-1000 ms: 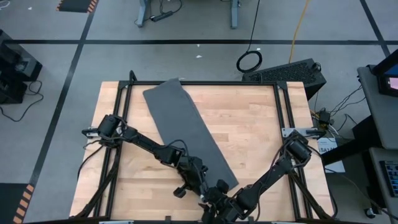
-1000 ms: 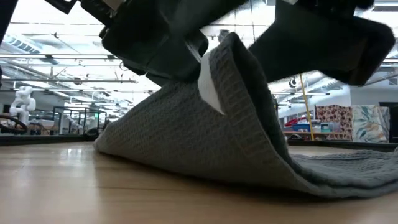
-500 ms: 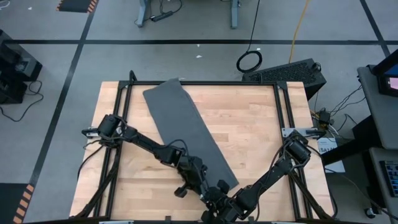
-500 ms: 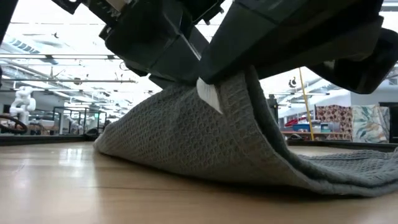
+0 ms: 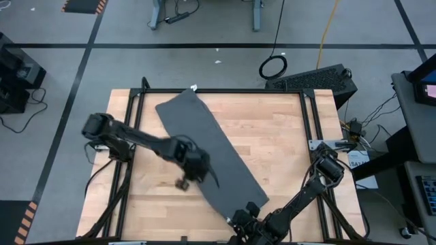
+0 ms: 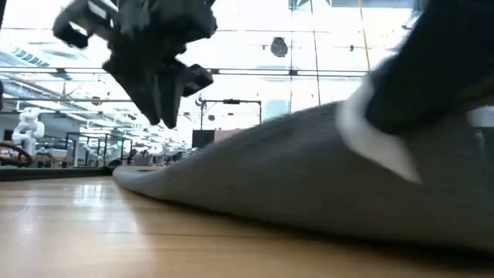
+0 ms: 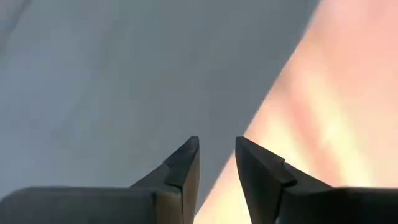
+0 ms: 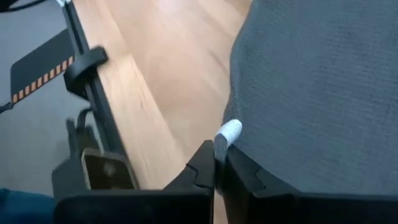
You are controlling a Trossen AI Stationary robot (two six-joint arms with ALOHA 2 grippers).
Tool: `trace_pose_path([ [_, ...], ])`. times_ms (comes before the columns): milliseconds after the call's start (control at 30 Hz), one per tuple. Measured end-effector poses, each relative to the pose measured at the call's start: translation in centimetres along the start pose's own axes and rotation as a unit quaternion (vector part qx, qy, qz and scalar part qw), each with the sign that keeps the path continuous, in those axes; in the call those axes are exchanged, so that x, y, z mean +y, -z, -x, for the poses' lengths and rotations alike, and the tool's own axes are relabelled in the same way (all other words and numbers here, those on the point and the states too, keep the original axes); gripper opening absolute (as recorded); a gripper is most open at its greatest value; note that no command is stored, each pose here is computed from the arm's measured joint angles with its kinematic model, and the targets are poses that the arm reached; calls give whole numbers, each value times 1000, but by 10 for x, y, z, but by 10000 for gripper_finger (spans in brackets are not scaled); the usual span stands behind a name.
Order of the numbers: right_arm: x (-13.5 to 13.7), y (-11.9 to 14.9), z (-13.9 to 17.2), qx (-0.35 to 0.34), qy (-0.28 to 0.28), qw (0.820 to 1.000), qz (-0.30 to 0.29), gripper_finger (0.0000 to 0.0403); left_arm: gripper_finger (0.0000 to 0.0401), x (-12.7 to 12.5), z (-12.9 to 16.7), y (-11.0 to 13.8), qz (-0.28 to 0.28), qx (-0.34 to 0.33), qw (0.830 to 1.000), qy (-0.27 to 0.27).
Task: Roll towel into tight, uniform cylinder
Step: Roll the towel
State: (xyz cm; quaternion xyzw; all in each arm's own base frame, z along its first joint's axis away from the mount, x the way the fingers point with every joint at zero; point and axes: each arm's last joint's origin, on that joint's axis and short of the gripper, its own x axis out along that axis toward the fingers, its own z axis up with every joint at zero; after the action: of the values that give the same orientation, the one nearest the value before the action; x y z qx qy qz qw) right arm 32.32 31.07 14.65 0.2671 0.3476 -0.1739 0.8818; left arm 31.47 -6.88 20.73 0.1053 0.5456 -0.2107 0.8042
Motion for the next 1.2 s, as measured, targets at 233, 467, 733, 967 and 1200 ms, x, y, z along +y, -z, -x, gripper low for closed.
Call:
trace_pose_path([
  [233,-6,17,11,16,30,999,19,2,112,49,27,82,7,117,990,-73],
  [467,-12,31,22,28,60,997,37,1,112,83,40,163,51,233,956,-171],
  [733,-19,45,35,38,90,994,50,0,112,101,68,205,101,250,949,-167],
  [967,-24,55,44,41,110,991,61,0,174,87,75,222,82,263,957,-92],
  [1200,-26,60,49,40,116,992,43,0,225,93,64,223,30,228,962,-146],
])
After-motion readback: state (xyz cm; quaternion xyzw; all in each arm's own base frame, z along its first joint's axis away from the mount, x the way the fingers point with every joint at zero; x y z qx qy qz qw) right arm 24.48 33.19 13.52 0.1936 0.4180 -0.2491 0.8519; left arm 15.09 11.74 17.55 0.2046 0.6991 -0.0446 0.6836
